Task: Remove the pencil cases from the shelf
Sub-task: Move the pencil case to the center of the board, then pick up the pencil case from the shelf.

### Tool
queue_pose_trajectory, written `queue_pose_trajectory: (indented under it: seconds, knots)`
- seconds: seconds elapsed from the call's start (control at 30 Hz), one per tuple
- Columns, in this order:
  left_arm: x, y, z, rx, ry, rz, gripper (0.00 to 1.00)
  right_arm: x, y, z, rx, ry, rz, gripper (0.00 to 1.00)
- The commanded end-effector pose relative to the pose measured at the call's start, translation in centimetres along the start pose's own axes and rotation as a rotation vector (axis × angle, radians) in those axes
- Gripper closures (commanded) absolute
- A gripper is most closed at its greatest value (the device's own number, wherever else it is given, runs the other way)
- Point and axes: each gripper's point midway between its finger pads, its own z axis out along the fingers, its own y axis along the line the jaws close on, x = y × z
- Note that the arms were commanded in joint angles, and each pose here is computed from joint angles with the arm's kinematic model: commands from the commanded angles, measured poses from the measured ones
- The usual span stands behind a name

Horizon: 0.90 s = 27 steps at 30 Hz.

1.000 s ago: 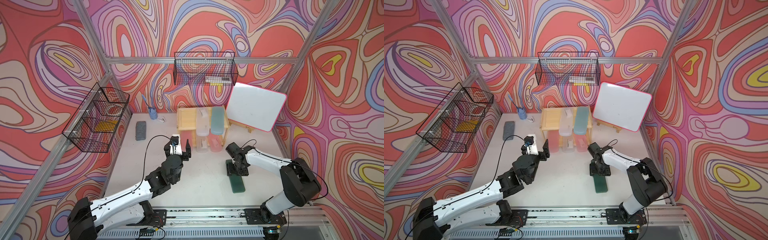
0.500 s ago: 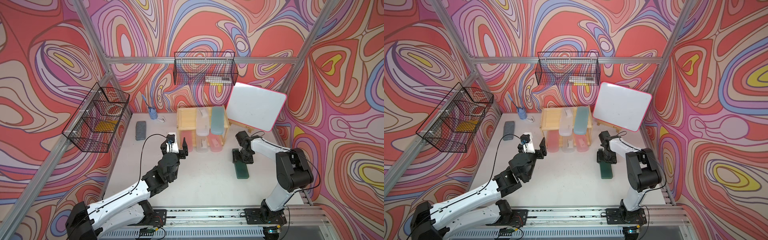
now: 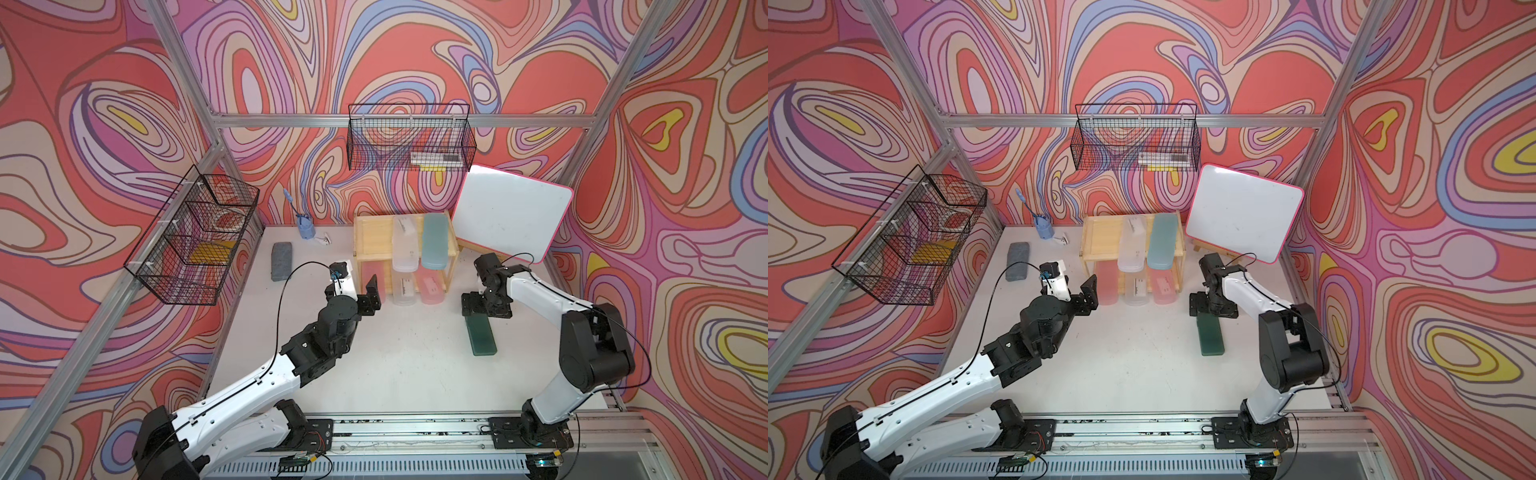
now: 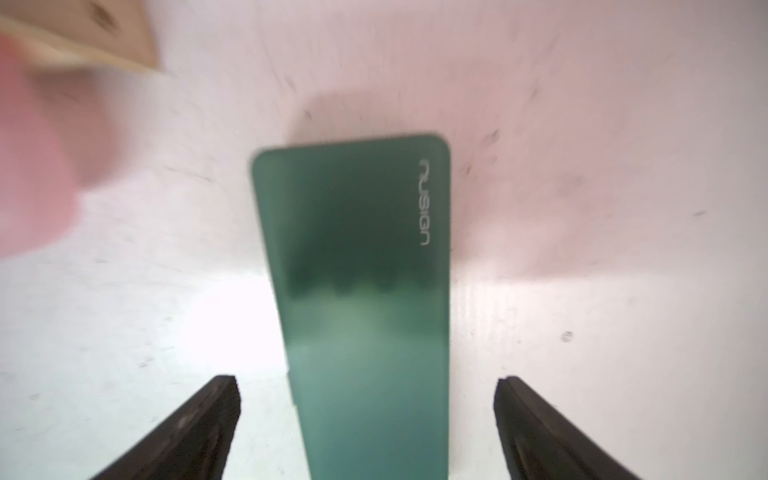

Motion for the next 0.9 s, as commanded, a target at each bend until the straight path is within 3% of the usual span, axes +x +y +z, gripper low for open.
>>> queue_pose_trajectory:
  seconds: [0.0,0.13,0.27,0.47,0.7,0.8,0.87]
  knots:
    - [1.8,-3.6,1.2,0.166,0.158,-0.27,0.19,-3.7,0.3,-6.0,-0.022,-0.182,0.015,0.02]
    - [3.2,-5.0,4.1,0.272,0.258,-0.536,0.16,-5.1,0.8,-8.8,-0.051,-0.242,-0.002,0.02]
    - [3.9,-4.8,6.6,0.314,0.28,-0.677,0.11,-5.2,1.0,-8.9,-0.055,-0.238,-0.017,0.02]
    - [2.6,-5.9,8.5,0.365,0.257,-0.737,0.07,-5.2,1.2,-8.6,-0.069,-0.247,-0.023,0.02]
    - [3.2,-6.7,10.5,0.377,0.273,-0.788,0.07,-5.4,1.5,-8.4,-0.083,-0.247,-0.025,0.02]
    - [3.7,-6.6,11.0,0.365,0.279,-0.791,0.12,-5.4,1.6,-8.5,-0.088,-0.248,-0.025,0.02]
    - [3.9,-6.5,11.3,0.358,0.278,-0.794,0.23,-5.4,1.6,-8.5,-0.09,-0.248,-0.026,0.02]
